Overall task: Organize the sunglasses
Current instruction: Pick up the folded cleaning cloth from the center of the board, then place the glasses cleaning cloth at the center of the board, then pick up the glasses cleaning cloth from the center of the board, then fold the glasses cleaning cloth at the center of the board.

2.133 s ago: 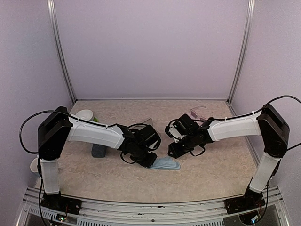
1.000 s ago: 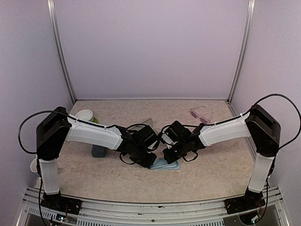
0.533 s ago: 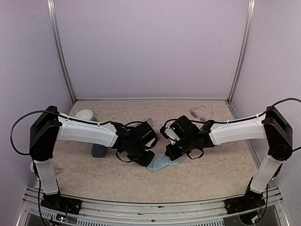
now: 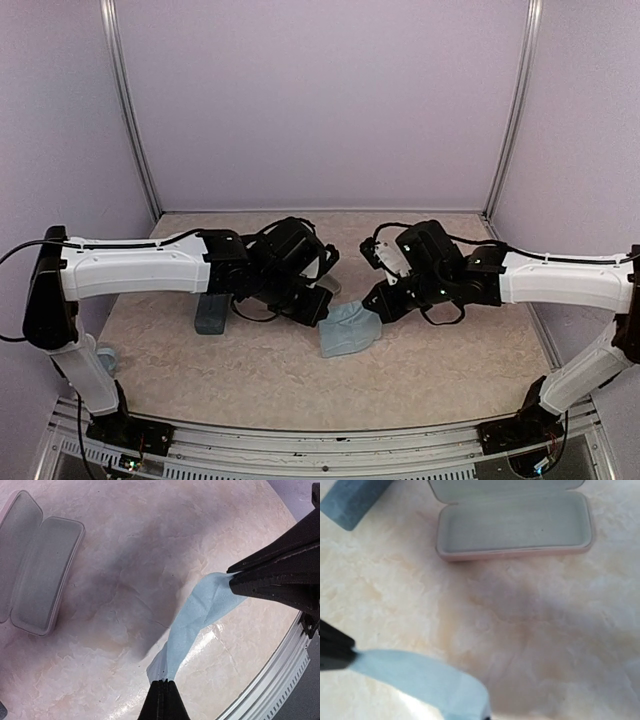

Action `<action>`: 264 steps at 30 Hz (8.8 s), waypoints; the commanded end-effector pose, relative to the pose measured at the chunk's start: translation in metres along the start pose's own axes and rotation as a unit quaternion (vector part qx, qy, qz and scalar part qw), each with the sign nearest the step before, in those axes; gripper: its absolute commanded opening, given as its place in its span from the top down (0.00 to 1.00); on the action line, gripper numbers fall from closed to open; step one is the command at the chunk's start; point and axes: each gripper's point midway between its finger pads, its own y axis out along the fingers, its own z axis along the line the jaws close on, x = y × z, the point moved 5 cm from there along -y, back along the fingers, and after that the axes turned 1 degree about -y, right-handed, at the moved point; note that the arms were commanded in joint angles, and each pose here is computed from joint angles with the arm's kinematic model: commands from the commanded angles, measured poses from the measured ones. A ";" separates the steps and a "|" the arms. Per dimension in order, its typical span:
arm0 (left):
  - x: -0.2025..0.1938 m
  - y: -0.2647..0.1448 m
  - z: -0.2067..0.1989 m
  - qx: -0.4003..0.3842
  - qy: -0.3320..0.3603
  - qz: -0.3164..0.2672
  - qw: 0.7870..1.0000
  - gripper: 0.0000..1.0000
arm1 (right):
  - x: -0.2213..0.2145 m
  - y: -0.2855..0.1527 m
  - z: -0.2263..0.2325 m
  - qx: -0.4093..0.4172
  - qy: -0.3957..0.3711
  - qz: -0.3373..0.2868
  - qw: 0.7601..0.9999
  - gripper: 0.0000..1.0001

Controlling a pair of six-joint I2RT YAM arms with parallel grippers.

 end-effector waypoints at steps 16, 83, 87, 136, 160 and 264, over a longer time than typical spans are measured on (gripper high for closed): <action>-0.019 -0.046 -0.030 -0.081 0.013 -0.013 0.997 1.00 | -0.026 -0.056 0.011 0.065 0.018 -0.050 0.997 1.00; -0.037 0.085 0.078 -0.024 0.088 0.075 0.993 0.62 | -0.048 -0.022 -0.075 -0.104 0.171 0.011 0.980 0.32; -0.038 0.093 0.085 0.001 0.083 0.087 0.993 0.63 | -0.046 -0.018 -0.075 -0.106 0.162 0.020 0.981 0.32; -0.052 0.104 0.072 -0.010 0.030 0.089 0.995 1.00 | -0.030 0.102 -0.063 0.003 0.021 0.132 0.991 0.53; -0.059 0.106 0.075 -0.019 0.035 0.100 0.994 1.00 | -0.075 0.123 -0.044 0.054 0.064 0.185 0.979 0.91; -0.075 0.070 0.007 -0.067 0.068 0.096 0.991 1.00 | -0.083 0.030 -0.023 0.075 0.019 0.103 0.992 1.00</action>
